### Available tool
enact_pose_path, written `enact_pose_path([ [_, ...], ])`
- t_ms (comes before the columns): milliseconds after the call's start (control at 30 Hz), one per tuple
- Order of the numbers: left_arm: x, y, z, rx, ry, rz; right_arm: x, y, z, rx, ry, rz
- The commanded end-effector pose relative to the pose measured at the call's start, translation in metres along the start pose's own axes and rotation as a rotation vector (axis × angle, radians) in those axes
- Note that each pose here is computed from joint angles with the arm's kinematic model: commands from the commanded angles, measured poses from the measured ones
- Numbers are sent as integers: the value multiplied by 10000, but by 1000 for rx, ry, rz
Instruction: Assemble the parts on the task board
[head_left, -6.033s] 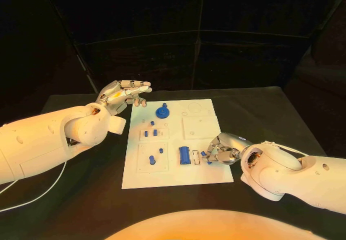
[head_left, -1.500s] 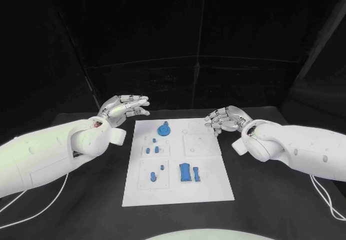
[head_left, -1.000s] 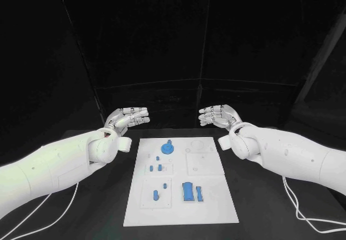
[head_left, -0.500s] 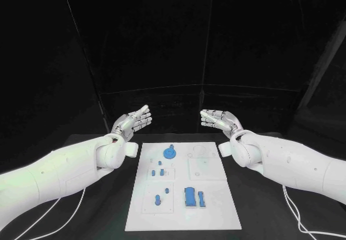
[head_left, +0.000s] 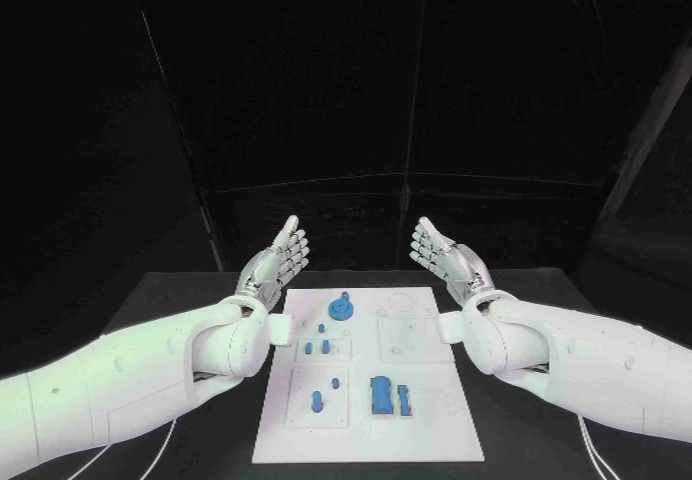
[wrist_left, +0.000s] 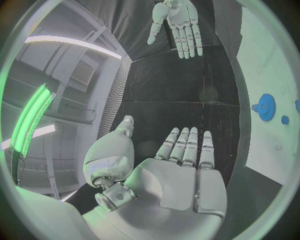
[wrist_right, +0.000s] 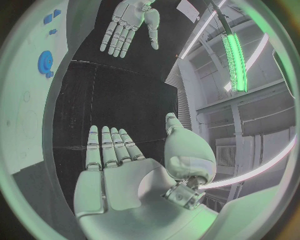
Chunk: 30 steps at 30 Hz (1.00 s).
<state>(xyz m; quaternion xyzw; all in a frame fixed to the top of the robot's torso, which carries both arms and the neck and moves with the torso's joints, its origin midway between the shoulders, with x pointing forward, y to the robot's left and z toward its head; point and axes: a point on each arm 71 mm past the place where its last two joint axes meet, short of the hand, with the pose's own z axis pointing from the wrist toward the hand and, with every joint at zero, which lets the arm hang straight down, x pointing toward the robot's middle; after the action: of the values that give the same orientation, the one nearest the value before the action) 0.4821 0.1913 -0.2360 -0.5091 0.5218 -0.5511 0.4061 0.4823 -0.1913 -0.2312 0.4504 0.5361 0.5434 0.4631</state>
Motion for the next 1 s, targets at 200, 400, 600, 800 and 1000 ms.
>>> enact_pose_path([
  [200,31,-98,-198,72,-138,122,18,70,-193,19,-147,14],
  [400,36,-101,-210,73,-140,123,23,74,-203,20,-149,16],
  [600,36,-101,-210,73,-140,123,23,74,-203,20,-149,16],
  [800,36,-101,-210,73,-140,123,23,74,-203,20,-149,16],
  [1000,36,-101,-210,73,-140,123,23,74,-203,20,-149,16],
])
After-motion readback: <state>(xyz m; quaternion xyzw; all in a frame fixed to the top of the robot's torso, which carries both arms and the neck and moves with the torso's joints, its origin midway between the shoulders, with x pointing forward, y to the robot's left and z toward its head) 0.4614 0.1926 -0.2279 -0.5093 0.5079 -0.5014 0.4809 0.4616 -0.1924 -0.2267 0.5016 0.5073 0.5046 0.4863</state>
